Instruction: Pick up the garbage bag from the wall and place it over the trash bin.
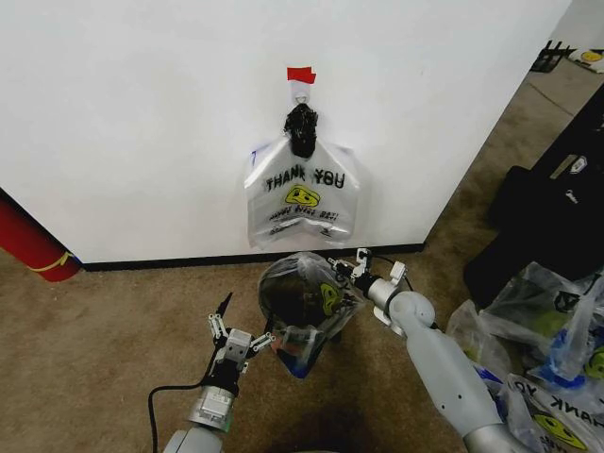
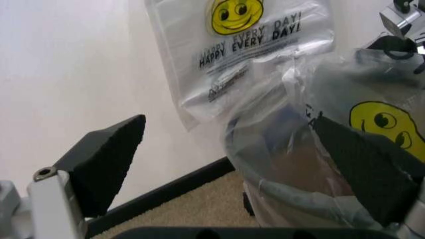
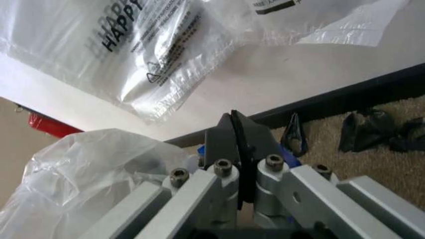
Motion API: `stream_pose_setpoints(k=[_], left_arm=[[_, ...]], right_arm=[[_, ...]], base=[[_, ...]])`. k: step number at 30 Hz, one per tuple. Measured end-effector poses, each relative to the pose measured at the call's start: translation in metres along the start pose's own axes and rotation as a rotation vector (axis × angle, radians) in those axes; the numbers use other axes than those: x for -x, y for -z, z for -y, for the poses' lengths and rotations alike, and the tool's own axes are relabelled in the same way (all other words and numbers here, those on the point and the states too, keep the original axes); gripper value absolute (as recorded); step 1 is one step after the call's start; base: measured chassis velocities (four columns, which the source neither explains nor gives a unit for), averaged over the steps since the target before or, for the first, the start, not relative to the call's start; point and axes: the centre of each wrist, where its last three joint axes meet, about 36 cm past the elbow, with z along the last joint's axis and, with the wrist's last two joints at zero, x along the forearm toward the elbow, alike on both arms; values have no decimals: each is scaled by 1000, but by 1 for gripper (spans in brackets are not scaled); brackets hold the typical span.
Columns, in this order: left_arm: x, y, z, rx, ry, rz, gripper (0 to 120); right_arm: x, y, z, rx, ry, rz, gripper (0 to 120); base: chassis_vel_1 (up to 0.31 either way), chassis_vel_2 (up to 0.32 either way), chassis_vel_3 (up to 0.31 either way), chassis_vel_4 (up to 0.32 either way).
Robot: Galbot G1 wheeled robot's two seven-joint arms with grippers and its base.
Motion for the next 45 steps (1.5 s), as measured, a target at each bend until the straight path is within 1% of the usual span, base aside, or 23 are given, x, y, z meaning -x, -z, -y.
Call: stream_pose_setpoints(k=[15,39,40,41,42,45], left_arm=[[-1,-1,2,0,-1,0,100],[-1,0,2,0,-1,2,100],[-2,0,2,2,-1,3,100],[-5,0,5,3,1,3,100],[-7,0,7,3,1,2,100],[-9,1,8,5,2,5,100]], right_arm=[[0,3,0,-12,-7,34,0],[0,5,-1,-11,-3,43,0],[-1,6,-1,-17,15,48,0],[-8,7,-1,-42,74,62,0],[-19,7,3,-64,100,66,0],[-29,4,9,-90,110,58,0]], base=[[0,0,0,0],[0,0,0,0],[0,0,0,0],[0,0,0,0],[0,0,0,0],[-10,-35,-13,2]])
